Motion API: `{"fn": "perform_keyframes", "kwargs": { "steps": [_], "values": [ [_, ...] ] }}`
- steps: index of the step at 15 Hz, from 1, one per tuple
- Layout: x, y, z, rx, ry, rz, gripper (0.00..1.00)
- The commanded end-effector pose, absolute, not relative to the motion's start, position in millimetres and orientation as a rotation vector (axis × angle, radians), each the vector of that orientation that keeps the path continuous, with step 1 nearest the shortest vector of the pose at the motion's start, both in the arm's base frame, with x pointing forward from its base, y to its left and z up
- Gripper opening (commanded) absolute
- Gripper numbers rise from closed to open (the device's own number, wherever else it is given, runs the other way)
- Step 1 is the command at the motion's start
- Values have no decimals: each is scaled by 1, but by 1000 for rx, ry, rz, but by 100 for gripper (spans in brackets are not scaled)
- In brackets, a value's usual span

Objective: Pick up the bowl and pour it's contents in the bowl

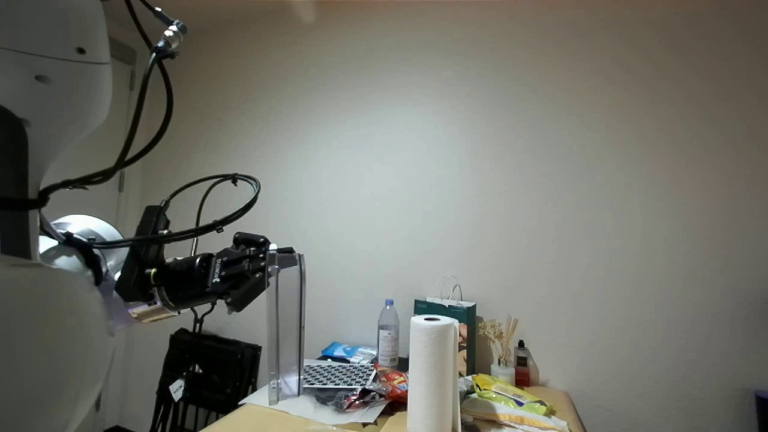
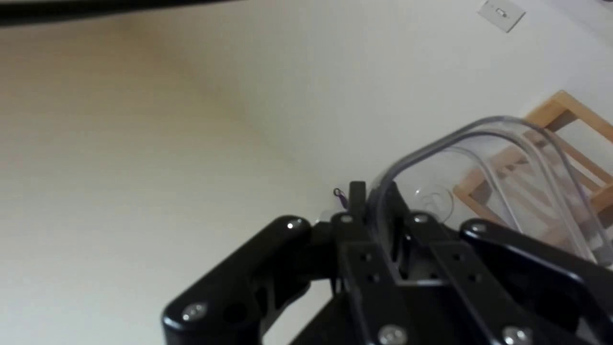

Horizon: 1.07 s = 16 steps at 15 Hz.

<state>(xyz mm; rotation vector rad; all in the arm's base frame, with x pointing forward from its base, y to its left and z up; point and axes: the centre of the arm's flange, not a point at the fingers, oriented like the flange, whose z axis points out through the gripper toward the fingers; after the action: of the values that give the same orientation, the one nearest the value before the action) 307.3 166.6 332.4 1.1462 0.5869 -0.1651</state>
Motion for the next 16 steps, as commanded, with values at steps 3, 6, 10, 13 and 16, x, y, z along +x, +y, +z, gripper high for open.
{"fn": "perform_keyframes", "kwargs": {
  "steps": [3, 6, 10, 13, 16],
  "values": [
    [350, 175, 353, 1333, 784, -291, 3],
    [377, 179, 361, 1379, 847, -323, 3],
    [384, 180, 364, 1366, 810, -312, 17],
    [390, 182, 364, 1371, 809, -323, 36],
    [390, 182, 362, 1368, 809, -329, 36]
  ]
}}
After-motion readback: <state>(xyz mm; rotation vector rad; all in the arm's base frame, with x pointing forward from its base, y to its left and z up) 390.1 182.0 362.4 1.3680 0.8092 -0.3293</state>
